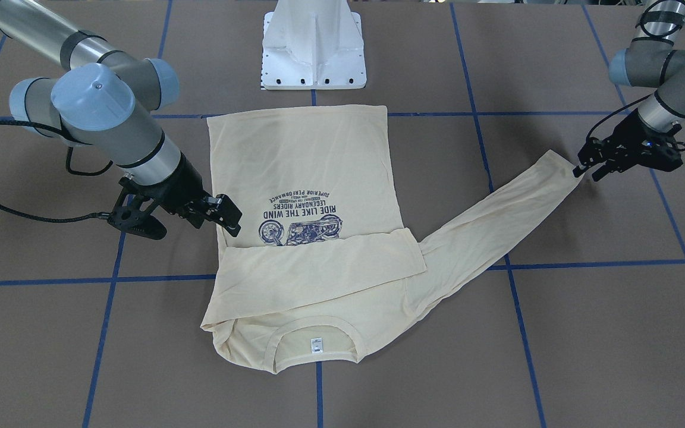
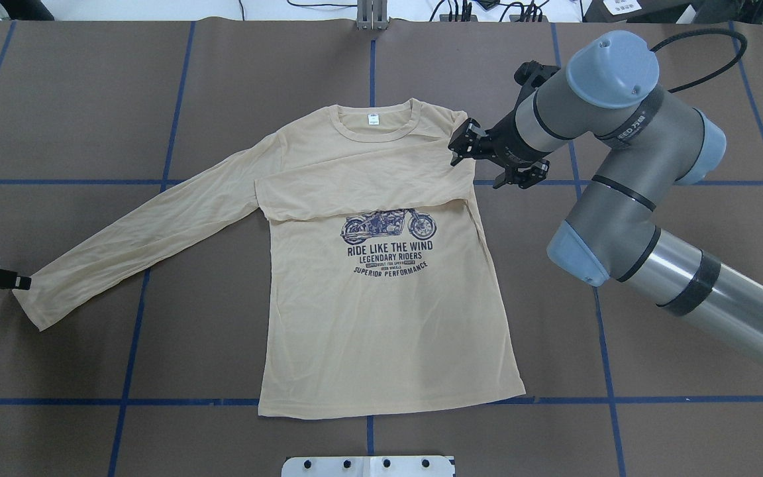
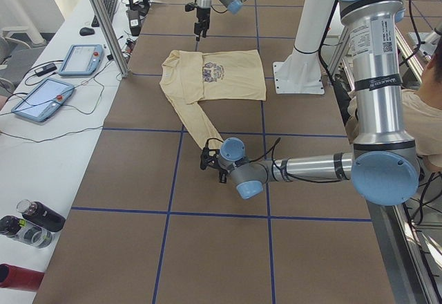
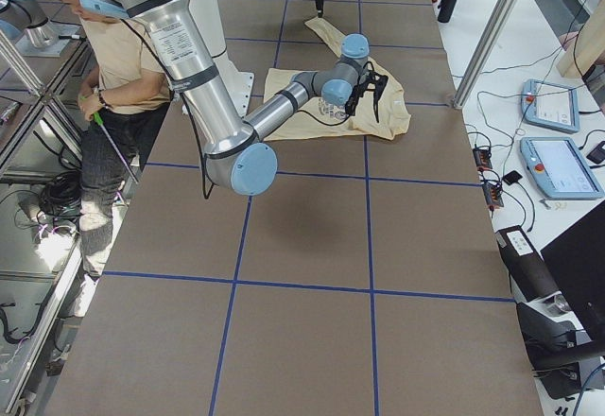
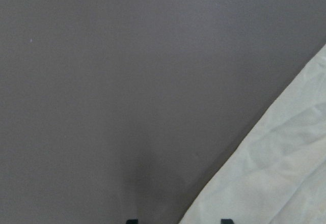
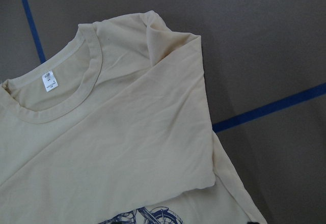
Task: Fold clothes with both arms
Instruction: 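Release the sleeve and raise the right gripper while the left gripper reaches the other cuff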
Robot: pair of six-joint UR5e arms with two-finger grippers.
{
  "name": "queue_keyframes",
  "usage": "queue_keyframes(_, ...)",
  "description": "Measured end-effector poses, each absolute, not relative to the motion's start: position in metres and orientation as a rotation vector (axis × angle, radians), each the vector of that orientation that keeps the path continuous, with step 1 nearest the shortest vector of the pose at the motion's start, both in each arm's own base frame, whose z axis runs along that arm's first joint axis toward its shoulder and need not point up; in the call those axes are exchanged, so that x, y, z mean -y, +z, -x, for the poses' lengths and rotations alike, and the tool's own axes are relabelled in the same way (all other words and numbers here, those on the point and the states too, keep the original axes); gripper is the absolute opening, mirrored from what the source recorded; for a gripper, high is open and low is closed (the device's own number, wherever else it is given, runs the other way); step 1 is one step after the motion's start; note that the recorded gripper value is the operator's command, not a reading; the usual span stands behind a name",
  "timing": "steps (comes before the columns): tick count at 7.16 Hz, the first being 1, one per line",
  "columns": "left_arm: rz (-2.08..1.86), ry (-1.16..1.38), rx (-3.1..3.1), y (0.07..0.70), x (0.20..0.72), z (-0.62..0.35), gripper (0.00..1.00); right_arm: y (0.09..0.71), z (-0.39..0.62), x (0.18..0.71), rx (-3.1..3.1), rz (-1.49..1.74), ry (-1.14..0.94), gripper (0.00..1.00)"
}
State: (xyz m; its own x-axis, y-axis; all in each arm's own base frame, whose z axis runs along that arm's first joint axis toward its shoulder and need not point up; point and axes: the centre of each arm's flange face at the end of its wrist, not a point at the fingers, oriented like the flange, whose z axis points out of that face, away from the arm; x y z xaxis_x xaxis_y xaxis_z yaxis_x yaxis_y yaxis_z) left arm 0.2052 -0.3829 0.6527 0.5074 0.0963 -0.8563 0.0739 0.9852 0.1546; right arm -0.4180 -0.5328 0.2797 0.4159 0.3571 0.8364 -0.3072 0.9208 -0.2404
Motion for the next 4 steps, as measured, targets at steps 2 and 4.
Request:
queue_keyframes(2, -0.174, 0.018, -1.041, 0.6528, 0.3816, -0.2078, 0.55, 0.2799, 0.4187, 0.5325, 1.063, 0.054, 0.416, 0.86)
queue_keyframes(4, -0.17, 0.024, -1.042, 0.6527, 0.3802, -0.2104, 0.41, 0.2804, 0.4198, 0.5321, 1.062, 0.056, 0.415, 0.86)
